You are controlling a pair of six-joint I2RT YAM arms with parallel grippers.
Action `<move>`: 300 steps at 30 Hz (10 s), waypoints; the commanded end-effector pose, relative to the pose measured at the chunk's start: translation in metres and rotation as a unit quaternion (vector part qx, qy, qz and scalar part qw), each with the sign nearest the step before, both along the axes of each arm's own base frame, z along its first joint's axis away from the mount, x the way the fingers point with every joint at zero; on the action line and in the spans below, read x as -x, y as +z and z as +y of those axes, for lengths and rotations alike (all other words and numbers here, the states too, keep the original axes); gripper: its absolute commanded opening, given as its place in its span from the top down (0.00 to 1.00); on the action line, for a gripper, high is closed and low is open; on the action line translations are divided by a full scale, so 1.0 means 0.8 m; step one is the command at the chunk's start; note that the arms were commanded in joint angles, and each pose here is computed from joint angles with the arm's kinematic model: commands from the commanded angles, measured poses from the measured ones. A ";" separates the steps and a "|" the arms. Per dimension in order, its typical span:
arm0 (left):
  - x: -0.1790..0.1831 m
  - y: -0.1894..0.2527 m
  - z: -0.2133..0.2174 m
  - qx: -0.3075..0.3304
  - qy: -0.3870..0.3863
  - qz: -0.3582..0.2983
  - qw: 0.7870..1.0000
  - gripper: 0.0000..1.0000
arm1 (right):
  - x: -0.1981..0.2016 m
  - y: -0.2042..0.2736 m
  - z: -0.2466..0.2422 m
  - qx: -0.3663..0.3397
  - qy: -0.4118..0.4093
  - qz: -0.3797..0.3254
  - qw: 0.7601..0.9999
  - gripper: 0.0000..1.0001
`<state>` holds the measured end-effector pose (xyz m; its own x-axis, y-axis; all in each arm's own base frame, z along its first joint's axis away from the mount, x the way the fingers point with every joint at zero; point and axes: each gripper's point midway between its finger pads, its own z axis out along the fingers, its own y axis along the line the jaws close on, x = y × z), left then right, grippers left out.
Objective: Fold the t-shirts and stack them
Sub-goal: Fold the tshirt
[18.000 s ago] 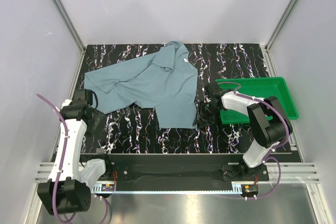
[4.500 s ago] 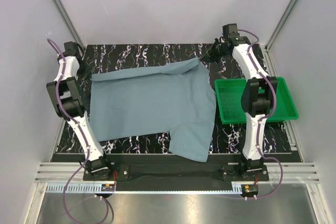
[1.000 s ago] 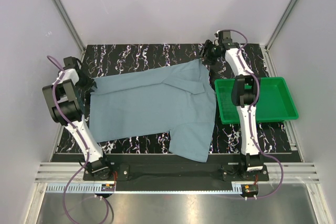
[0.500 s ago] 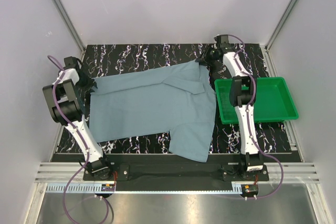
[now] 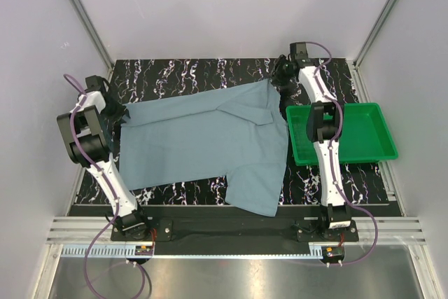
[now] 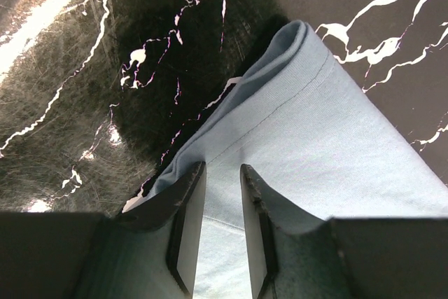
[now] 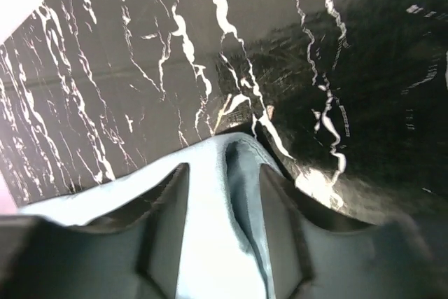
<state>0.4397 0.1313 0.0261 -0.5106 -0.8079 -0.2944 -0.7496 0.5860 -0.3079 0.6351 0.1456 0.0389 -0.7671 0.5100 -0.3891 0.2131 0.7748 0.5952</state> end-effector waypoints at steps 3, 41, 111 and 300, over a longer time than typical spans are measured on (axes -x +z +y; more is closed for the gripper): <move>0.001 0.024 0.010 -0.013 0.009 -0.002 1.000 0.64 | 0.024 0.086 -0.030 0.060 0.003 -0.014 0.998 0.40; 0.076 0.082 -0.104 -0.026 -0.057 -0.020 0.998 0.61 | 0.222 0.003 0.168 0.256 0.182 0.033 0.949 0.56; 0.104 0.066 -0.115 -0.013 -0.076 -0.010 0.997 0.62 | 0.121 -0.009 0.138 0.267 0.128 -0.015 0.955 0.53; -0.014 0.126 -0.158 -0.004 -0.195 -0.071 0.978 0.60 | 0.063 0.090 -0.023 0.089 0.021 0.013 0.996 0.38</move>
<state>0.4307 -0.0056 0.1212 -0.7596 -0.5287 -0.3788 -0.4146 0.8424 -0.3443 0.5684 0.1400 0.1351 -0.8113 0.4068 -0.4199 0.1623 0.8467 0.5066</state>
